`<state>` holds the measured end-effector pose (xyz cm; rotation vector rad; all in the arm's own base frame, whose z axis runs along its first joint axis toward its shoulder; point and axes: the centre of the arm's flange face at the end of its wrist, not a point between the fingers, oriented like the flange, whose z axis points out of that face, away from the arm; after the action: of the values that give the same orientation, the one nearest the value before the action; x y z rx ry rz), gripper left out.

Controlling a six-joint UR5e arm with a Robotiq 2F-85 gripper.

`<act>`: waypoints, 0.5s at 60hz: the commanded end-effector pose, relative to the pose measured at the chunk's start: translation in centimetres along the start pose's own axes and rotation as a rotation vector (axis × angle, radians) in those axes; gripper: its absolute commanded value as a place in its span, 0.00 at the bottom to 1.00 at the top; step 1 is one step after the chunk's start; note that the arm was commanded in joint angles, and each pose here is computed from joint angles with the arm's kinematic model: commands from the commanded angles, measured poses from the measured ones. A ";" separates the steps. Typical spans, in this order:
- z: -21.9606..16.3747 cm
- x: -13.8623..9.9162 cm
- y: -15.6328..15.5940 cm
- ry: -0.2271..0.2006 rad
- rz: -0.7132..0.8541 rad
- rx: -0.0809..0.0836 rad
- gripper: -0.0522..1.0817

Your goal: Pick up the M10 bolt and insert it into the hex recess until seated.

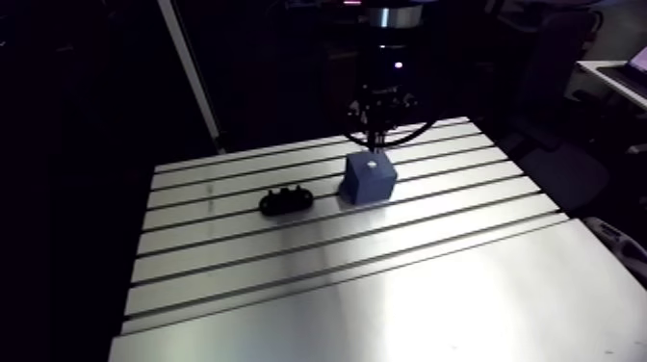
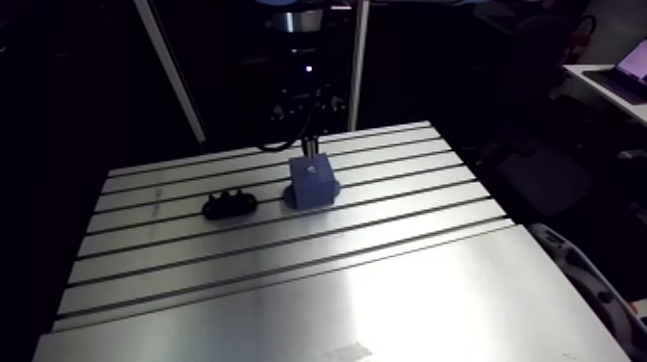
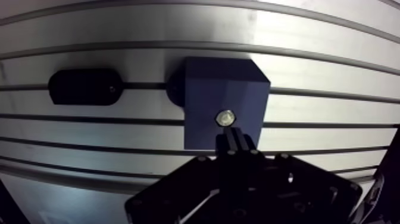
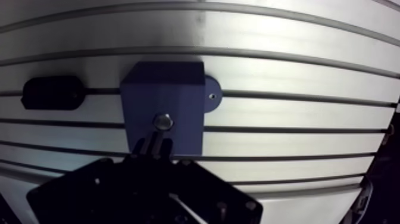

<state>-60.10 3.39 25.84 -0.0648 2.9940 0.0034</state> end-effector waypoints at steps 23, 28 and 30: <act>-1.3 -0.9 -0.3 0.013 -0.003 -0.013 0.05; -1.9 -1.0 -0.5 0.023 -0.004 -0.015 0.05; -2.4 -1.1 -0.5 0.030 -0.005 -0.018 0.05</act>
<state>-59.55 3.12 27.21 -0.0696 3.0061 0.0199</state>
